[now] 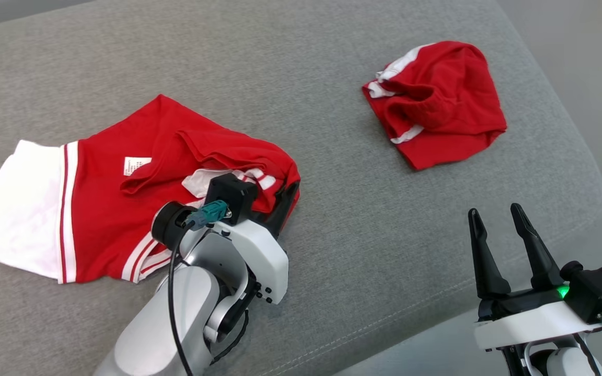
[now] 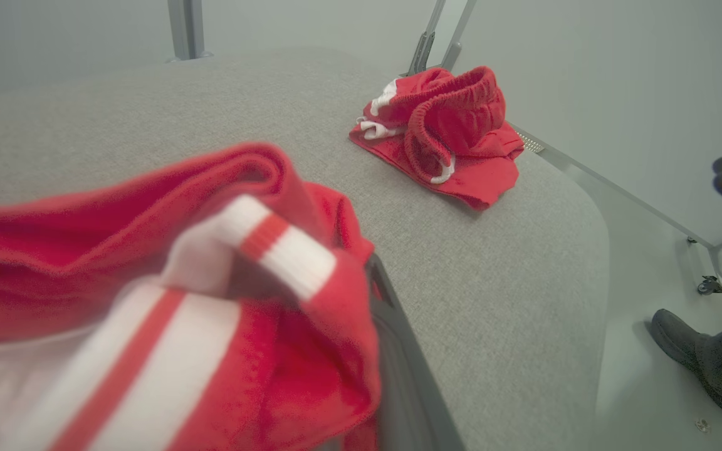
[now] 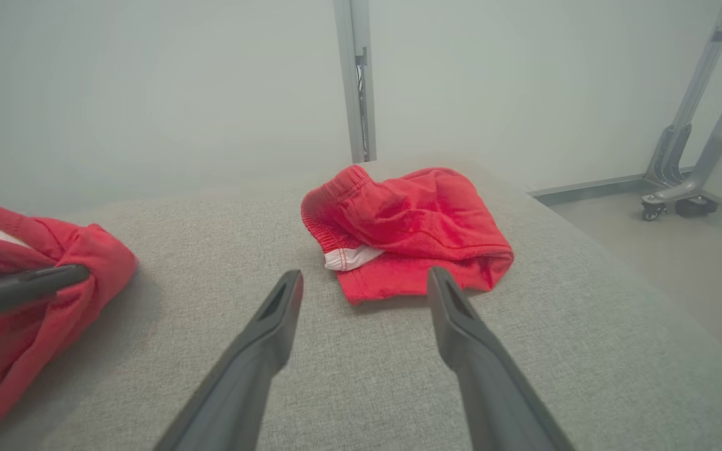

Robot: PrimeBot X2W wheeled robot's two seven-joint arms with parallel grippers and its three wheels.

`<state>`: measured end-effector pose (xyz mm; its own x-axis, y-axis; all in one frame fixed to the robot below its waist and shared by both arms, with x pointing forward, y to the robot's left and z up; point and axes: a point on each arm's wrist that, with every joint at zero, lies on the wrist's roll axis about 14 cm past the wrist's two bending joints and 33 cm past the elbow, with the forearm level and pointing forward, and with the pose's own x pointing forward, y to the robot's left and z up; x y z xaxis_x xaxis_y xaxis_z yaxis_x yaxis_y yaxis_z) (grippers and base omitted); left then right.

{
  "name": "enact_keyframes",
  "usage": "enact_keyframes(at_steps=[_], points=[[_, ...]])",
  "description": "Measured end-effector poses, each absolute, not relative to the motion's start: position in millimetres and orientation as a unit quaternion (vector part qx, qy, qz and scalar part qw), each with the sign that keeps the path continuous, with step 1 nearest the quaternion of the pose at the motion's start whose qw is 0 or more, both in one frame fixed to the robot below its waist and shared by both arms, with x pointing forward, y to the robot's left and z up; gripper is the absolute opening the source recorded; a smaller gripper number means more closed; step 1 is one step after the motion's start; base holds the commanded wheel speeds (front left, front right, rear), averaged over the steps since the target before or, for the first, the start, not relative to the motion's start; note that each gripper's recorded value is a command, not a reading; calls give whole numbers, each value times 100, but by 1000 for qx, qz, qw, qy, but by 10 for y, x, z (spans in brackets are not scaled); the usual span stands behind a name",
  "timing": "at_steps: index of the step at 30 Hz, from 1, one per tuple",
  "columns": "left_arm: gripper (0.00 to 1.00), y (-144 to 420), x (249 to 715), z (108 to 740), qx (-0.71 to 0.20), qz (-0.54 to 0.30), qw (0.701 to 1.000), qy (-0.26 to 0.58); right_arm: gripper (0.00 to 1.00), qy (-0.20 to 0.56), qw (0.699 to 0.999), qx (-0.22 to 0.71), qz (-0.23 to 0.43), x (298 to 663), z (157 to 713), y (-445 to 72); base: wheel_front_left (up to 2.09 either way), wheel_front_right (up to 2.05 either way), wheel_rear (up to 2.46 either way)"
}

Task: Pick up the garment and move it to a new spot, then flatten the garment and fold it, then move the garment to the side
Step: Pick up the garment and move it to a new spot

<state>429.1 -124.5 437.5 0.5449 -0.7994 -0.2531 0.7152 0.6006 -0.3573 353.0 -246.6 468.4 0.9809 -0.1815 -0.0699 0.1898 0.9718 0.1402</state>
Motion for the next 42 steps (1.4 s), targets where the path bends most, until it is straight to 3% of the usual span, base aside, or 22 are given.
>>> enact_keyframes(at_steps=[2,3,4,9,15,17,18,21,25,33,42], points=[[0,-1345,4255,4321,-109,-446,864,205,100,31,992,71,-102,3490,4670,-2512,0,0,0],[85,-1387,4233,4316,-111,-453,860,206,100,31,992,70,-105,3480,4665,-2525,0,0,0],[100,-1425,4196,4338,-117,-465,854,204,100,32,991,71,-105,3477,4657,-2527,0,0,0],[100,-1477,4117,4724,-153,-484,847,154,100,24,993,76,-89,3571,4683,-2447,0,0,0],[100,-1080,4346,5047,-149,-426,888,92,100,14,995,80,-61,3685,4726,-2292,0,0,0],[100,-531,4584,5159,-144,-337,929,59,100,7,996,81,-36,3769,4765,-2158,0,0,0],[100,-531,4584,5159,-144,-337,929,59,100,7,996,81,-36,3769,4765,-2158,0,0,0],[100,164,4768,5291,-130,-236,963,19,100,0,997,79,-5,3853,4820,-1998,0,0,0],[100,985,4769,5387,-121,-123,985,-5,100,-6,996,79,32,3945,4882,-1803,0,0,0],[100,2195,4318,5455,-114,48,992,-40,100,-26,993,76,82,4005,5058,-1513,0,0,0],[100,2491,3720,5354,-104,85,990,-41,100,-3,994,73,83,3724,4948,-1506,0,0,0]])
